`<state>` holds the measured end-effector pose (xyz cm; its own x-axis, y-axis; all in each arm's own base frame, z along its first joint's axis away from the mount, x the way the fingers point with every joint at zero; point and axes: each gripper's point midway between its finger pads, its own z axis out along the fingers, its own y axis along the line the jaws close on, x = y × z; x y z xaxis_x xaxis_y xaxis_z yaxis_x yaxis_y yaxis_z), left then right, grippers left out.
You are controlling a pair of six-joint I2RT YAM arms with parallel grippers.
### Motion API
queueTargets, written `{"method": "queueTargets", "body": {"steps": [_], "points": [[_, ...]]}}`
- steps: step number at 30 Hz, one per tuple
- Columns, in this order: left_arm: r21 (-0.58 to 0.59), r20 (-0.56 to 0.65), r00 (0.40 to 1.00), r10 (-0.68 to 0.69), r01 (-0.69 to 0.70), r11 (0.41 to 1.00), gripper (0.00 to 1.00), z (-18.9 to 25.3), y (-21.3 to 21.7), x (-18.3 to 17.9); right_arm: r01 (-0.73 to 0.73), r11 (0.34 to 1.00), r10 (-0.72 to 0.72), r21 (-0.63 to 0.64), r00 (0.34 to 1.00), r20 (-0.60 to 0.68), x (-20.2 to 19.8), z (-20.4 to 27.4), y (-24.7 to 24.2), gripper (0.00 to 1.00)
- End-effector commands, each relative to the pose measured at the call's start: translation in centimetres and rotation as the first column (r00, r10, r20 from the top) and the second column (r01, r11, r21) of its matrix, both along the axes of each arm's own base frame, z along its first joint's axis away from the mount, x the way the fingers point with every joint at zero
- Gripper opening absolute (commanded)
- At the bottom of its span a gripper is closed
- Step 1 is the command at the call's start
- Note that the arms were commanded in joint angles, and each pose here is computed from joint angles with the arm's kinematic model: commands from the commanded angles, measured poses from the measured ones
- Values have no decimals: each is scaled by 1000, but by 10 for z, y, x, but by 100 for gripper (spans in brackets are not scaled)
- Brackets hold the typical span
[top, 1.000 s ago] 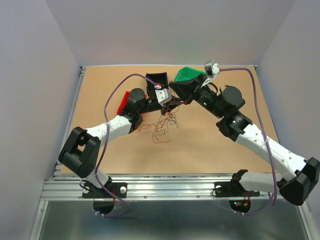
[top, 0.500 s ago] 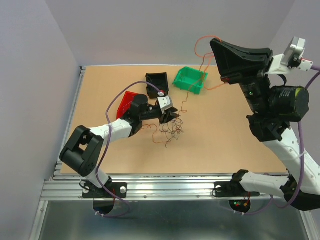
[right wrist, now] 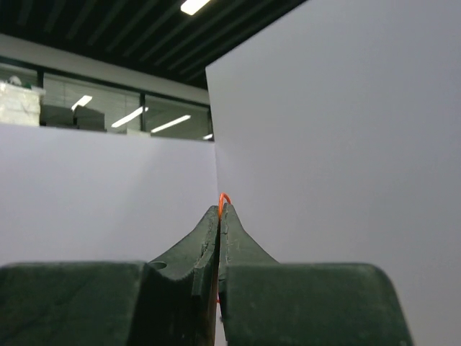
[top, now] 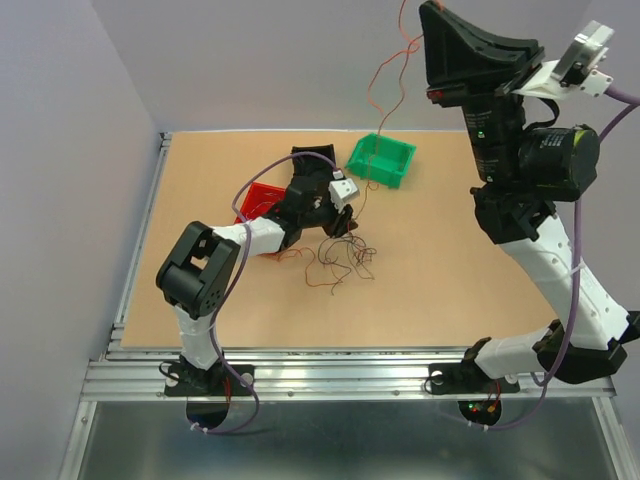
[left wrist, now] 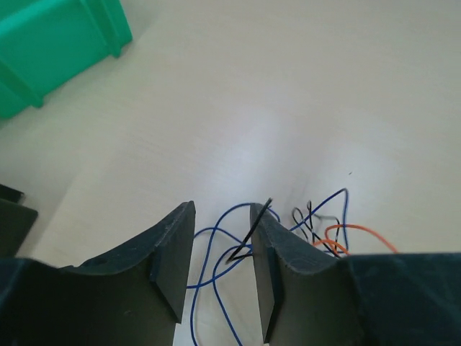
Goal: Untangle the cables
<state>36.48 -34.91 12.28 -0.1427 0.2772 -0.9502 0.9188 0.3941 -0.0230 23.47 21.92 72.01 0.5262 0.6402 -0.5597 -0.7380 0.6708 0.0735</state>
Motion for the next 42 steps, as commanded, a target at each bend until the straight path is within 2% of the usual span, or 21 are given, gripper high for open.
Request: {"method": "queueTargets", "body": {"steps": [1,2,5,10,15,19,22,23,24,25,30,31,33,35,36,37,38,40,41,42], "points": [[30,-47,998,51,-49,998,48,1,1,15,66,978,-105,198,975,193,-47,66,-56,0],[32,-54,997,55,-53,998,49,-1,2,16,55,968,-115,244,965,235,-63,81,-70,1],[38,-63,996,67,-65,997,50,0,4,18,45,963,-118,266,957,264,-67,91,-73,1],[45,-51,992,118,-116,992,50,4,9,24,61,942,-153,330,953,261,-74,101,-91,1],[128,-123,976,179,-163,978,45,-26,13,33,97,904,-228,416,933,278,-79,116,-110,1],[121,-102,970,222,-209,970,44,-17,18,43,95,883,-240,460,933,268,-91,121,-129,1],[81,-64,972,227,-222,972,44,3,22,43,146,898,-245,416,950,195,-79,97,-126,0],[84,-50,970,239,-234,969,44,6,25,43,170,884,-267,436,948,173,-76,90,-132,0],[83,-45,968,246,-241,967,44,9,27,43,208,894,-281,396,950,134,-58,73,-119,0],[67,-30,967,254,-252,965,44,20,31,44,227,885,-299,406,946,123,-61,70,-127,0],[-21,3,966,258,-258,966,44,65,57,43,439,831,-443,341,894,-71,-22,21,-136,1],[-35,7,969,246,-246,969,44,71,60,41,501,823,-489,268,864,-117,-4,-4,-128,1],[-76,16,980,198,-197,978,39,88,65,31,594,776,-552,211,802,-229,13,-37,-137,1],[-84,19,986,165,-163,983,31,94,65,22,690,723,-649,35,696,-308,47,-97,-127,1],[-92,37,986,160,-156,983,24,103,67,19,740,672,-686,-19,612,-394,57,-126,-137,1],[-98,41,988,151,-146,984,22,106,66,16,771,632,-717,-78,543,-438,66,-151,-140,1],[-100,42,989,144,-139,985,22,107,66,13,808,550,-771,-209,395,-500,81,-206,-147,1],[-108,55,987,148,-142,984,22,113,68,10,804,515,-786,-297,305,-538,88,-259,-149,1],[-108,57,988,147,-140,984,22,114,69,9,791,519,-785,-324,291,-546,89,-280,-147,1],[-109,63,989,134,-127,986,30,115,68,7,753,527,-797,-394,276,-538,93,-318,-141,0]]}}
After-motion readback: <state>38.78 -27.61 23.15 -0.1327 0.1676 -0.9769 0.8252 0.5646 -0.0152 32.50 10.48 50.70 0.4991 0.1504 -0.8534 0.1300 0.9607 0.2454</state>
